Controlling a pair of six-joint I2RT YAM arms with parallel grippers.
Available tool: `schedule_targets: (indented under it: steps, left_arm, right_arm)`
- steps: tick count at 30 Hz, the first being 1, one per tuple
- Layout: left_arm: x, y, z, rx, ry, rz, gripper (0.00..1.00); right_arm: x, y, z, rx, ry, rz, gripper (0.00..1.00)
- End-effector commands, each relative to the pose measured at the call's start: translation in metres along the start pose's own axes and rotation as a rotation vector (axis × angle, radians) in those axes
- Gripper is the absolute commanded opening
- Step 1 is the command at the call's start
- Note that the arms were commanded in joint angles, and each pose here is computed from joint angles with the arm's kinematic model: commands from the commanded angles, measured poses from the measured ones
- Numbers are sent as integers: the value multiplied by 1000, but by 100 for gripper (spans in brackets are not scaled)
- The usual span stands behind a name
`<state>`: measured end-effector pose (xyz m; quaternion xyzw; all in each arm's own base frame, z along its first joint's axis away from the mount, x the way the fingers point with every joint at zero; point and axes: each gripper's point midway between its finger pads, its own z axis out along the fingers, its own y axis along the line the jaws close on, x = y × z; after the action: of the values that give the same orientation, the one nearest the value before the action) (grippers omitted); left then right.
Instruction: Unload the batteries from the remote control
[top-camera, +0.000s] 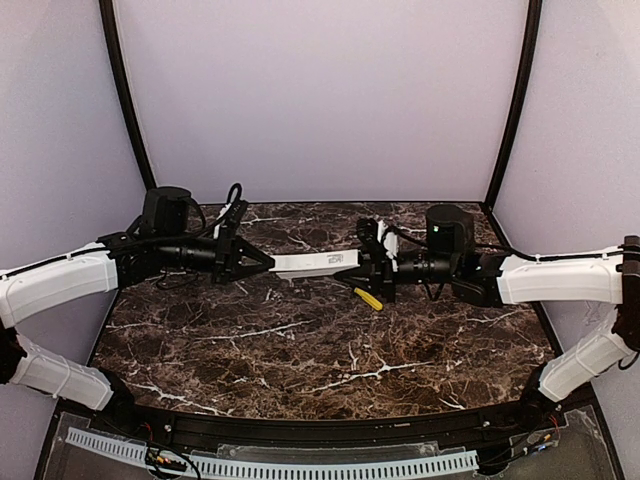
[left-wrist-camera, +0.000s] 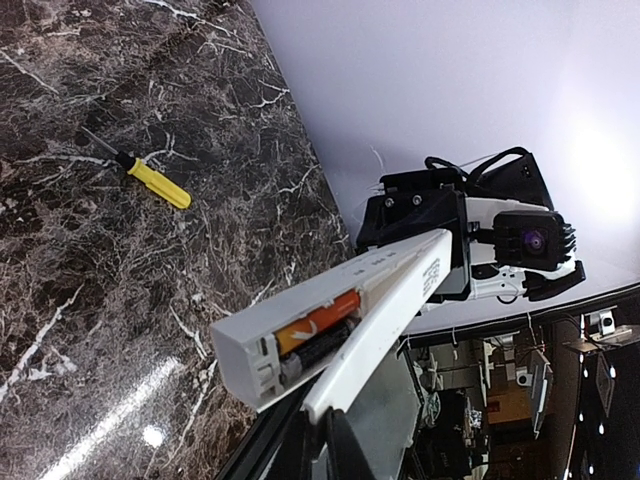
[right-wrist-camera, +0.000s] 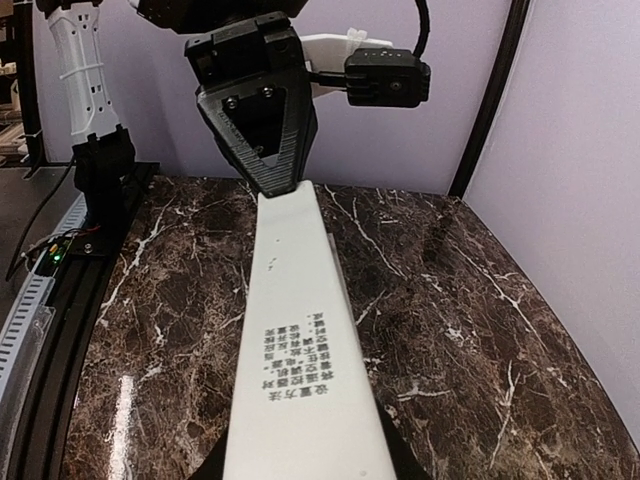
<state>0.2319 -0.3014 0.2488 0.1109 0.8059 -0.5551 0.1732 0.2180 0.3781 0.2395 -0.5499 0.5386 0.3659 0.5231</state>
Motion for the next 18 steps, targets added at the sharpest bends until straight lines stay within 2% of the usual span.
schedule_targets:
  steps: [1,18]
  left_arm:
    - [0,-6,1,16,6,24,3]
    - [-17,-32,-12,106,-89,39,0]
  right_arm:
    - [1,-2,5,15,-5,-18,0]
    - [25,-8,-5,75,48,7,0]
